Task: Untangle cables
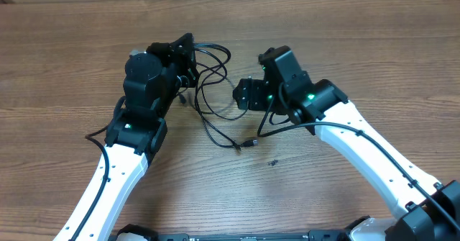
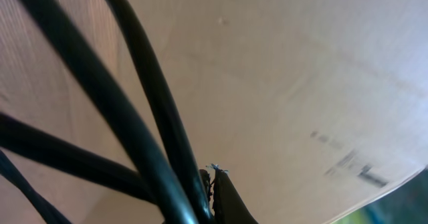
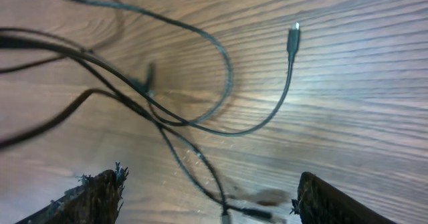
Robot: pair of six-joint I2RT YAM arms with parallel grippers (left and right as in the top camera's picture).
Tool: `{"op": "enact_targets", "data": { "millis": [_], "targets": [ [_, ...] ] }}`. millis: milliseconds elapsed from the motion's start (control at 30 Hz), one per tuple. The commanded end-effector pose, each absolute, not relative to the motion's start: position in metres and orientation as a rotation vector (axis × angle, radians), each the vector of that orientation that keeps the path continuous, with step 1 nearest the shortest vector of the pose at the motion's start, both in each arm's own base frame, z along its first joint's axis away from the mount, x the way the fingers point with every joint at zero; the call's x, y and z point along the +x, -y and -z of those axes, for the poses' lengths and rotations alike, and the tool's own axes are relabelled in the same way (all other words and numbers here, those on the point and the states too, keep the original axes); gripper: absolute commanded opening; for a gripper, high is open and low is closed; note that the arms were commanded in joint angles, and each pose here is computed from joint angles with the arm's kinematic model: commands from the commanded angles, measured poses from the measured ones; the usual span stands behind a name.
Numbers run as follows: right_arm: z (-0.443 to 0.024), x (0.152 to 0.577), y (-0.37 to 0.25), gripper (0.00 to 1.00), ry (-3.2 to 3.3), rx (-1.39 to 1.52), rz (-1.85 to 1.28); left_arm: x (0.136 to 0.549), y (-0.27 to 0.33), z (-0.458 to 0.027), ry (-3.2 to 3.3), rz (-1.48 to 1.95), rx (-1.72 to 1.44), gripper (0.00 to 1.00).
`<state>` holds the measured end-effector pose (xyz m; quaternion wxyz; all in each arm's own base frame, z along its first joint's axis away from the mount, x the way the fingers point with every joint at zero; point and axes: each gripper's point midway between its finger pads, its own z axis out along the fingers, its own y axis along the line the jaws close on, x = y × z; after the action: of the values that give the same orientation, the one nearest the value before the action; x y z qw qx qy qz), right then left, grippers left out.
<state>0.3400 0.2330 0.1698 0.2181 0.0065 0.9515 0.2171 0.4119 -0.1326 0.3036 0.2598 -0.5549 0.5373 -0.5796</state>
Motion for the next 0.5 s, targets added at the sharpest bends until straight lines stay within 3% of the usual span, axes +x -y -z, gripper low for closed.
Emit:
{"op": "enact_targets", "data": {
  "millis": [0,167,467],
  "targets": [
    [-0.181,0.352,-0.221,0.83,-2.591,0.069,-0.589,0.403,0.154,-0.314,-1.643,1.563,-1.223,0.04],
    [-0.201,0.356,-0.207,0.85,-2.535,0.075,-0.605,0.390,0.175,-0.315,-1.821,1.493,-0.841,0.04],
    [-0.243,0.325,-0.218,0.85,-2.431,-0.290,-0.734,0.358,0.208,-0.318,-1.949,1.451,-0.225,0.04]
  ]
}}
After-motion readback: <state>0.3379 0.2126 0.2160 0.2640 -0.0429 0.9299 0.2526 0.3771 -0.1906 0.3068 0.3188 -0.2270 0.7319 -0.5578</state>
